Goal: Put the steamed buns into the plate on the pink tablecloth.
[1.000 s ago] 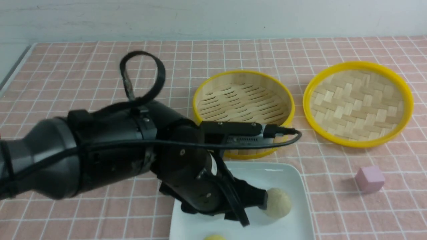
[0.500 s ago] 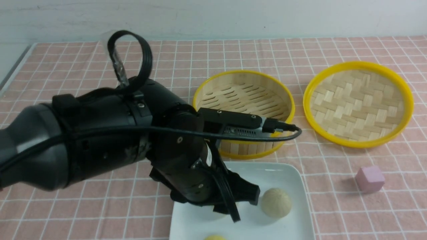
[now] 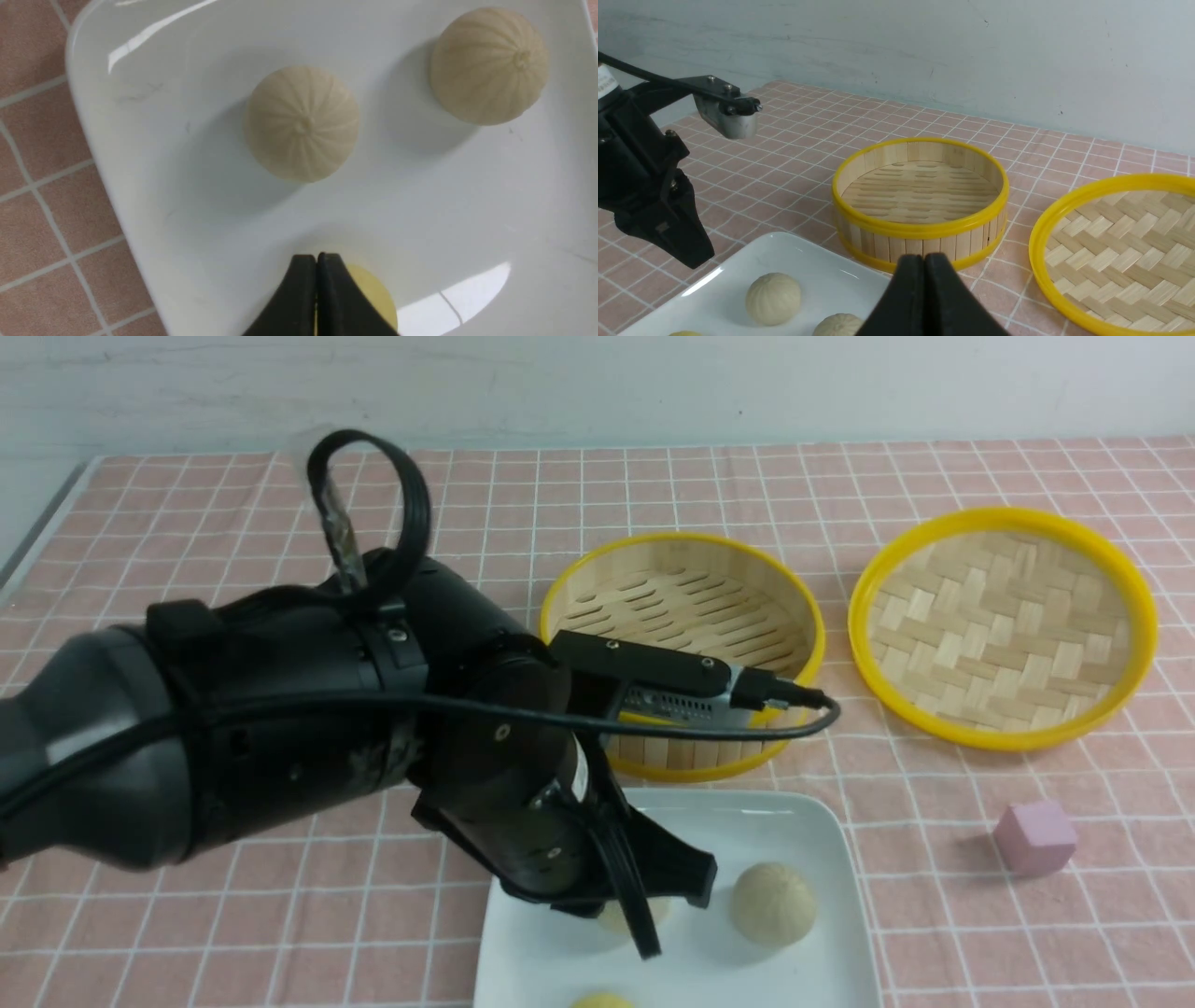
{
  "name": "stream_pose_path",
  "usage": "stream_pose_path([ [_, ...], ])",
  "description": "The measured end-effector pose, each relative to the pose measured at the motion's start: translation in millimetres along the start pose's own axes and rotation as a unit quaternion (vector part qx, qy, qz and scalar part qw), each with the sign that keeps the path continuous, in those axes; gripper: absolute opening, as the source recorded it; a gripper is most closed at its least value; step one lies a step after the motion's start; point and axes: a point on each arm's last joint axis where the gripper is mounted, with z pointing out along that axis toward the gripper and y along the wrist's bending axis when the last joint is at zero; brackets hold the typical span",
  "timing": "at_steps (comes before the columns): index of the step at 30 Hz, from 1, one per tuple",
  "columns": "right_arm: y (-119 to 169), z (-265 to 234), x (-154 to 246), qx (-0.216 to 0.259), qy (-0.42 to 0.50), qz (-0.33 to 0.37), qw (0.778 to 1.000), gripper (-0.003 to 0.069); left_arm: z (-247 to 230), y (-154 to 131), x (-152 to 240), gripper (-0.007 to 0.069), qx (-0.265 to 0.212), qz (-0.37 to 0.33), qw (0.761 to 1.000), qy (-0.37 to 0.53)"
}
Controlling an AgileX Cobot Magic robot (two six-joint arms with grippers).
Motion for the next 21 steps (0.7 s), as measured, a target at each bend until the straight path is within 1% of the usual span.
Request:
stream_pose_path([
  [10, -0.1, 0.0, 2.4, -0.001, -0.001, 0.001, 1.0, -0.0005, -0.4, 0.1, -0.2, 0.0001, -0.001, 0.001, 1.0, 0.0],
  [13, -1.8, -1.6, 11.5, 0.009, -0.014, 0.002, 1.0, -0.0001, -0.4, 0.1, -0.3, 0.0001, -0.001, 0.001, 1.0, 0.0],
  [14, -3.8, -1.4, 18.8, 0.023, -0.016, 0.004, 1.0, 0.0, -0.4, 0.1, -0.3, 0.0003, -0.001, 0.001, 1.0, 0.0],
  [15, -7.6, 0.9, 32.2, 0.05, -0.011, 0.006, 0.999, 0.0, -0.3, 0.2, -0.5, 0.0005, -0.002, 0.001, 1.0, 0.0],
  [16, -8.7, 1.5, 36.2, 0.058, -0.009, 0.006, 0.998, 0.0001, -0.4, 0.2, -0.5, 0.0005, -0.002, 0.002, 1.0, -0.001],
  [19, -17.1, 4.7, 70.5, 0.114, 0.018, 0.009, 0.993, 0.0001, -0.7, 1.6, -1.2, 0.0006, -0.009, 0.01, 1.0, -0.005],
  [20, -19.8, 5.1, 81.0, 0.129, 0.029, 0.01, 0.991, 0.0001, -1.2, 2.0, -1.8, 0.0006, -0.012, 0.014, 1.0, -0.008],
  [21, -20.1, 5.5, 85.0, 0.132, 0.033, 0.01, 0.991, 0.0001, -1.5, 2.2, -1.8, 0.0006, -0.012, 0.015, 1.0, -0.009],
])
